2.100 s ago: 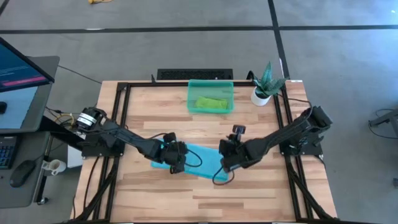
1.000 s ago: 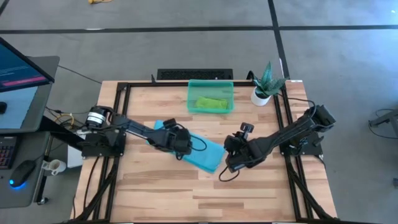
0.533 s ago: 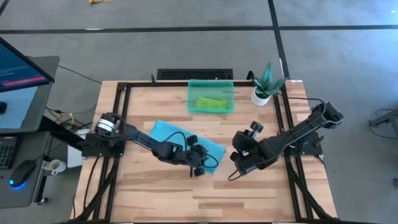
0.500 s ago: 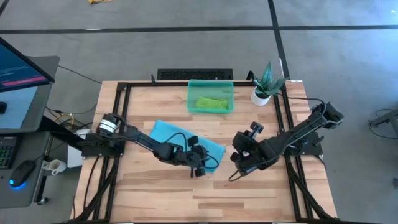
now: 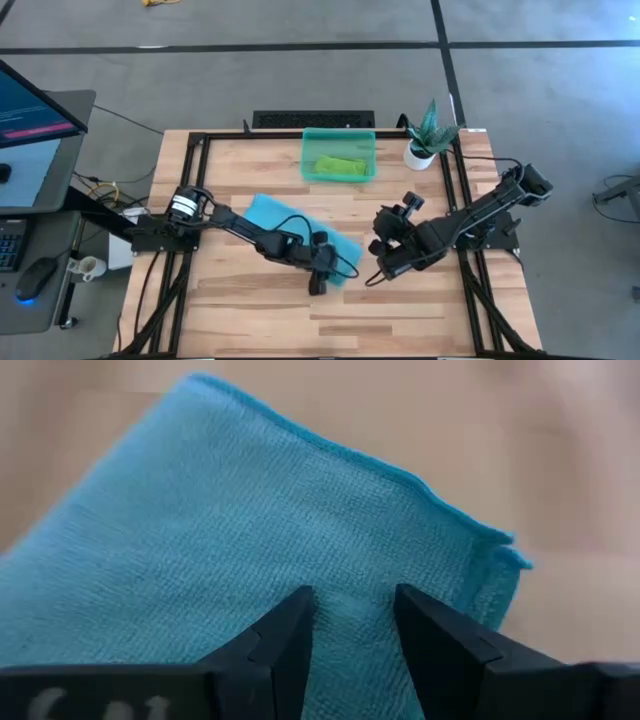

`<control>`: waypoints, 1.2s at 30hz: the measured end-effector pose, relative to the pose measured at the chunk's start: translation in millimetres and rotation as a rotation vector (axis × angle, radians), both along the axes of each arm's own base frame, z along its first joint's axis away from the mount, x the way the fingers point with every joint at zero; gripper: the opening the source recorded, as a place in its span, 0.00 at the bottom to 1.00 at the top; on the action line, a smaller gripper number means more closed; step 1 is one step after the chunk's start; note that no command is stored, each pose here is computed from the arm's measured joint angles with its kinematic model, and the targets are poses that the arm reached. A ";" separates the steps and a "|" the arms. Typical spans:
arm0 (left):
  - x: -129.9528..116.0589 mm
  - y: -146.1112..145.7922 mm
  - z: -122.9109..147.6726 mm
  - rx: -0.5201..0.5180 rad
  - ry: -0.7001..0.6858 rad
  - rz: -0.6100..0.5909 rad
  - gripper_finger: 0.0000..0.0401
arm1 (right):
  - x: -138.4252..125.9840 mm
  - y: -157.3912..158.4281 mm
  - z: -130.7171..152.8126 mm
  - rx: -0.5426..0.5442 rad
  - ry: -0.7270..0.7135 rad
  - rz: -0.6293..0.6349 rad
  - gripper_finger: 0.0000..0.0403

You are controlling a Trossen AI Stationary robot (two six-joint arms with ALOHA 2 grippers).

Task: Roll microfiber towels into tight, uniform cylinder then place into a basket
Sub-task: Fold the blue microfiber cloth

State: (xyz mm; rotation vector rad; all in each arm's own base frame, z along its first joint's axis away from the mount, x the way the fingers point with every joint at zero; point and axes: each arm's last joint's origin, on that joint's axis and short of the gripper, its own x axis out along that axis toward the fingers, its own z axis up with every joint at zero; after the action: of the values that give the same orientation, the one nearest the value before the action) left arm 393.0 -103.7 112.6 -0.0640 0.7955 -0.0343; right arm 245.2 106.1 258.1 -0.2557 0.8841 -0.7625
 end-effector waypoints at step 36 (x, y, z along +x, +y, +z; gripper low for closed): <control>-98.7 -68.4 60.6 0.750 0.636 0.370 0.16 | 4.7 -5.8 0.4 -0.003 -0.036 -0.031 0.29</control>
State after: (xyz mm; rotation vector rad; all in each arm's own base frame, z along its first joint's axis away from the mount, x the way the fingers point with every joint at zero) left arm 294.3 -172.2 173.2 0.5121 1.3735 0.6616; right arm 250.0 100.2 258.5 -0.2308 0.8546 -0.7950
